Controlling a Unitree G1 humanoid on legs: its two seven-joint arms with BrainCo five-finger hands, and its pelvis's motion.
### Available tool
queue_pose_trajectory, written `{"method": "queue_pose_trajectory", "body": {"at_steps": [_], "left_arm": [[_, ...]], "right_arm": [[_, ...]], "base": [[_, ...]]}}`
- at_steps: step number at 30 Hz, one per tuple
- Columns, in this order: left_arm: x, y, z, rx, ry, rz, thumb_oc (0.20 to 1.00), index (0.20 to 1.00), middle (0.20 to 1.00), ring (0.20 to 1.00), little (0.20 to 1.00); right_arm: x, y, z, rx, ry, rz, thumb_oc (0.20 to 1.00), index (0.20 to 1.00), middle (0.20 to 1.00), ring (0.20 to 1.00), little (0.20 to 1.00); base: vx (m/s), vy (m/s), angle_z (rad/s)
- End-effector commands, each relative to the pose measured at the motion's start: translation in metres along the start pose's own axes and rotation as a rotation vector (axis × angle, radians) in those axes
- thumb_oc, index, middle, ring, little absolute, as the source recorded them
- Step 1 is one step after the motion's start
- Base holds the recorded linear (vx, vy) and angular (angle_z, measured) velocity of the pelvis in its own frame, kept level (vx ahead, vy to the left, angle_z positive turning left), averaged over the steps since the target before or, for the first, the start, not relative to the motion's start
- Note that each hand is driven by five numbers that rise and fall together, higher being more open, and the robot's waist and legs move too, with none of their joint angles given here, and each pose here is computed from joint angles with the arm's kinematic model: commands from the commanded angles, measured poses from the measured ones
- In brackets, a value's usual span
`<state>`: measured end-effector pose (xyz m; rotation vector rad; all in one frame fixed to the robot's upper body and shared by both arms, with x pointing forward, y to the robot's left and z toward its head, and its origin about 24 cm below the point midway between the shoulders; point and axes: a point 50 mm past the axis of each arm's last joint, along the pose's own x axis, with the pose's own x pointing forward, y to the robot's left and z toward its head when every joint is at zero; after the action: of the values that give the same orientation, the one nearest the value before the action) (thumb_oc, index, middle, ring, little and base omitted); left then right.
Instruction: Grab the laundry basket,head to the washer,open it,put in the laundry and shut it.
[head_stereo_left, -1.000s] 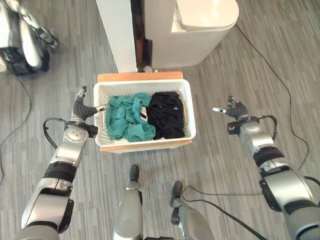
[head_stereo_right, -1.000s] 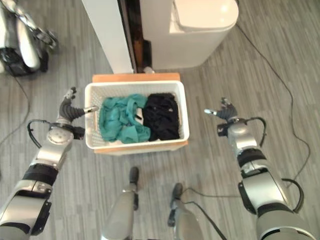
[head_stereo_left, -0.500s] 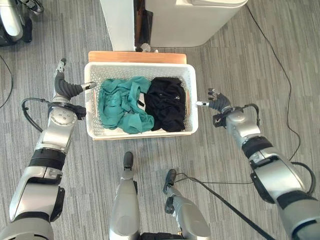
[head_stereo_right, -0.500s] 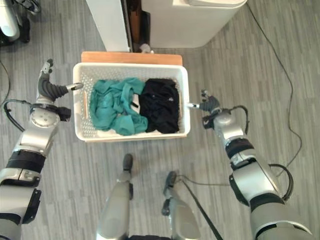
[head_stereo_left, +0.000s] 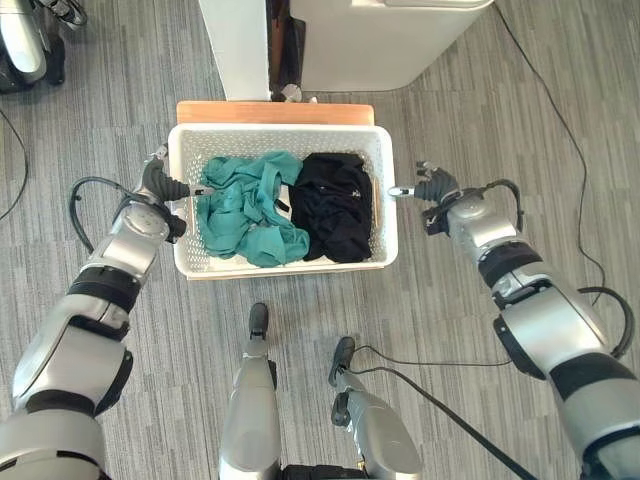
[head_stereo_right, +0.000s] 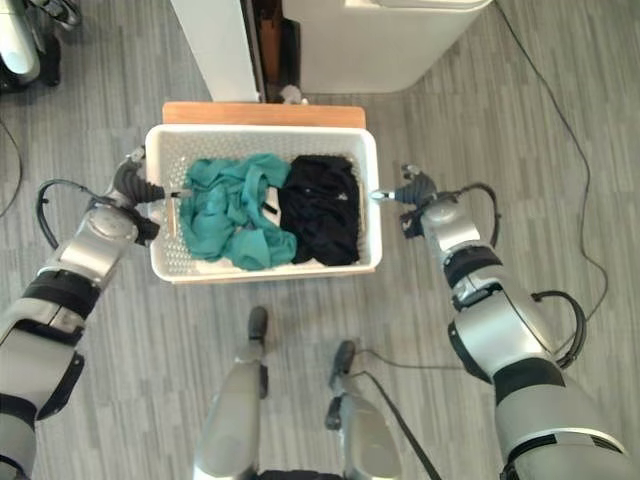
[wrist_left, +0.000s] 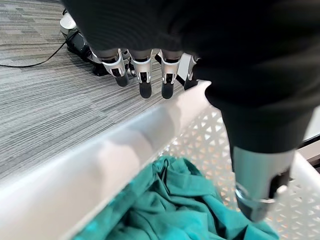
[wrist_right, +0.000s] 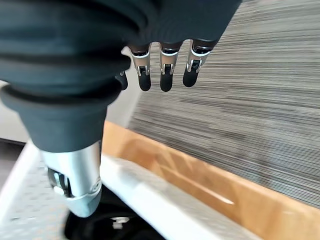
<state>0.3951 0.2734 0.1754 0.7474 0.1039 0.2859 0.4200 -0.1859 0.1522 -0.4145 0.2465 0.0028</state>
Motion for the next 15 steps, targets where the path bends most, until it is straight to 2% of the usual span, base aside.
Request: {"method": "queue_pose_trajectory", "body": {"at_steps": [1,5,15], "left_arm": [[0.007,-0.004,0.008,-0.04,0.021,-0.012,1.0,1.0,1.0,1.0,1.0],[0.011,-0.013,0.014,-0.025,0.073,-0.039,1.0,1.0,1.0,1.0,1.0],[0.012,-0.016,0.02,-0.028,0.103,-0.046,1.0,1.0,1.0,1.0,1.0]], "right_arm": [[-0.001,-0.018,0.011,-0.027,-0.011,-0.051,1.0,1.0,1.0,1.0,1.0],[0.001,-0.015,0.005,-0.043,0.023,-0.064,1.0,1.0,1.0,1.0,1.0],[0.002,-0.003,0.001,-0.082,0.051,-0.044,1.0,1.0,1.0,1.0,1.0]], "base": [[0.0,0.0,0.0],[0.0,0.0,0.0],[0.01,-0.002,0.04]]}}
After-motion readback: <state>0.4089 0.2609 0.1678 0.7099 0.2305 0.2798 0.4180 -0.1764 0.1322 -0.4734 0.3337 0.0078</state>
